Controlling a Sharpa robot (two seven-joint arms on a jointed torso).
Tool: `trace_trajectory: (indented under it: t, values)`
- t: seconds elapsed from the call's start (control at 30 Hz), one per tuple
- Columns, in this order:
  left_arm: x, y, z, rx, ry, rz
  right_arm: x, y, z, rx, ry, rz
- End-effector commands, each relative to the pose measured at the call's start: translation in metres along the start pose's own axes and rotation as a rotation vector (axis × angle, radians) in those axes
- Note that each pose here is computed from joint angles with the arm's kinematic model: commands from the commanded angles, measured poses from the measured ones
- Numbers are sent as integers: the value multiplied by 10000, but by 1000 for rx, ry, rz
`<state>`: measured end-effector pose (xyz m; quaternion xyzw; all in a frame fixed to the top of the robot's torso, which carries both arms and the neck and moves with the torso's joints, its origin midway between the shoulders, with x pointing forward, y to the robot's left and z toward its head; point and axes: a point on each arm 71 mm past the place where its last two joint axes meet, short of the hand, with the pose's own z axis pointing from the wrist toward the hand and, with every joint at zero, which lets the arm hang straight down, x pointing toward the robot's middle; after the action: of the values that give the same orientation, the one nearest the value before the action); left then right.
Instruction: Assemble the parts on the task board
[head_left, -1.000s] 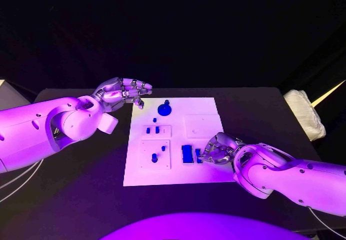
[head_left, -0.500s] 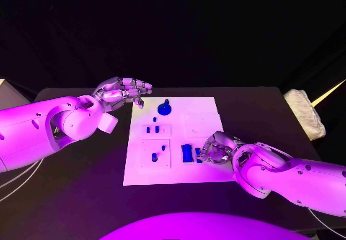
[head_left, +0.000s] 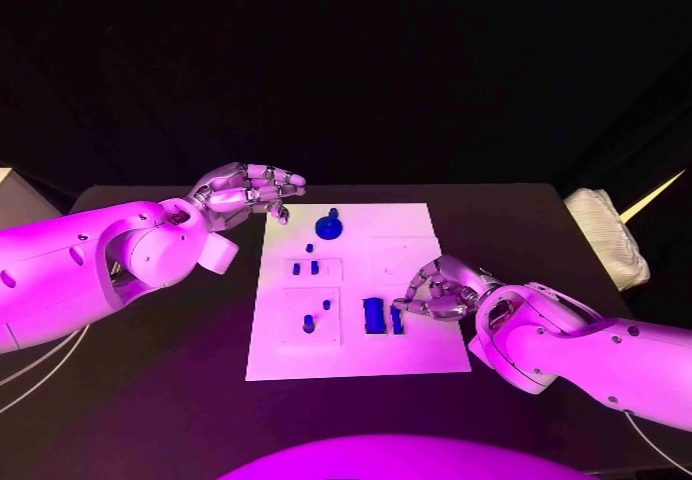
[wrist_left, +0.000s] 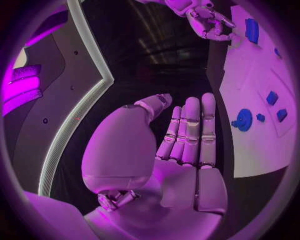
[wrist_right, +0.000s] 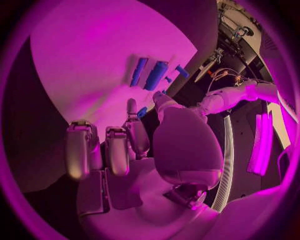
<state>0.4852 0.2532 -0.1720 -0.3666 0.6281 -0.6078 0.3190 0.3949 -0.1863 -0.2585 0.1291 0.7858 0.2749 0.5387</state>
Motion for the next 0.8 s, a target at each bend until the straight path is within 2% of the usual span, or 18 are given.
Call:
trace_trajectory:
  t: [0.03,0.1,0.17,0.3,0.43,0.63,0.77,0.8]
  values:
    - [-16,-5,31,25,-12,-8,-130,33,65,-103,-59,131]
    - [-48,0,70,44,-44,-11,-248,18,166,-146,-79,221]
    - [-76,5,106,62,-73,-12,-344,-11,260,-162,-87,305]
    - [-142,29,156,99,-140,-15,-541,-91,481,-173,-108,474]
    - [-187,99,231,133,-207,-27,-729,-196,690,-184,-148,593]
    - [-259,294,353,160,-308,-46,-922,-323,968,-209,-207,678]
    - [-293,398,406,165,-344,-49,-980,-355,1053,-222,-223,697]
    - [-238,418,414,101,-273,-32,-966,-386,1041,-142,-246,592]
